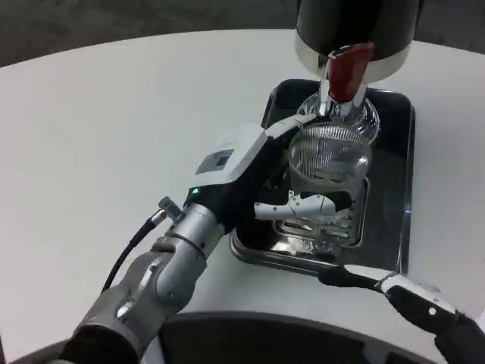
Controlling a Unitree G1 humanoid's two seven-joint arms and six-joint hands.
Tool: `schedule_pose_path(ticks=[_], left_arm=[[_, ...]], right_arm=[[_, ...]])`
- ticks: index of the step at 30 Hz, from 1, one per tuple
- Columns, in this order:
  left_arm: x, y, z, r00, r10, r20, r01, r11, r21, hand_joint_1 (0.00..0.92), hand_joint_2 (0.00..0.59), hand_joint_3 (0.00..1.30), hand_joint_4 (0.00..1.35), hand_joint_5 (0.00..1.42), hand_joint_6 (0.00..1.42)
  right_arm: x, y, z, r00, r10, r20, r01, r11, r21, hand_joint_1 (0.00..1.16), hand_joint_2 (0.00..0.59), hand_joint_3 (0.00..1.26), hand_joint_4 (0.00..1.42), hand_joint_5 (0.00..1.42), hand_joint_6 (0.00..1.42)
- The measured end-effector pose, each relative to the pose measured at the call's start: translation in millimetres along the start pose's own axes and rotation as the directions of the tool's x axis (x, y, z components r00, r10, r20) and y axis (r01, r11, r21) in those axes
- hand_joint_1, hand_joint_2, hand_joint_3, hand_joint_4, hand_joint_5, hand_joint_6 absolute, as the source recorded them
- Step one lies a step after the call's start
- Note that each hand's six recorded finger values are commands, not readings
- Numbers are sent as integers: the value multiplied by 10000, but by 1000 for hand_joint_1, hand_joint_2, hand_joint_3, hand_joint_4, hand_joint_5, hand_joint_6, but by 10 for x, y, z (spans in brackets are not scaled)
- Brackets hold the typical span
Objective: Grasp the cup under the faucet to collect the drink, then remove the cup.
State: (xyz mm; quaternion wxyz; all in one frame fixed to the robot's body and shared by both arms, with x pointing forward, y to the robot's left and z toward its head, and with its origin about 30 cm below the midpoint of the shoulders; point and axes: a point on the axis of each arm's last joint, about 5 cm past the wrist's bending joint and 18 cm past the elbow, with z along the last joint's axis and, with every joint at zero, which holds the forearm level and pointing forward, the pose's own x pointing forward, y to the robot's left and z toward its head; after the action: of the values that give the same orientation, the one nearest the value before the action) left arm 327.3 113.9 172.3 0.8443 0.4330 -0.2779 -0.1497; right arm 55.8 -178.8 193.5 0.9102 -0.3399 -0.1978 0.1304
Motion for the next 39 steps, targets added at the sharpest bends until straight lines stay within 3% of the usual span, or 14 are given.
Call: schedule_pose_path(ticks=[10,17,30,39], left_arm=[[-59,-3,-45,9997,102,-221,-104,9999,-90,177,1,0,0,62,134],[-134,42,-107,9979,447,-475,-456,9988,-189,96,0,0,0,0,7],[-264,219,-165,9950,838,-549,-889,9913,-971,48,0,0,0,0,0],[-490,462,-83,9759,2184,44,-2103,9447,-2516,31,0,0,0,16,54]], right_arm=[[1,4,1,10000,3,10,-4,10000,29,612,455,310,253,209,128],[1,4,1,10000,-2,8,2,10000,34,613,455,311,253,209,128],[-2,11,-1,10000,-48,-18,48,10000,80,613,455,311,253,209,128],[-12,11,-10,9999,-132,-97,133,9999,74,613,455,311,253,209,128]])
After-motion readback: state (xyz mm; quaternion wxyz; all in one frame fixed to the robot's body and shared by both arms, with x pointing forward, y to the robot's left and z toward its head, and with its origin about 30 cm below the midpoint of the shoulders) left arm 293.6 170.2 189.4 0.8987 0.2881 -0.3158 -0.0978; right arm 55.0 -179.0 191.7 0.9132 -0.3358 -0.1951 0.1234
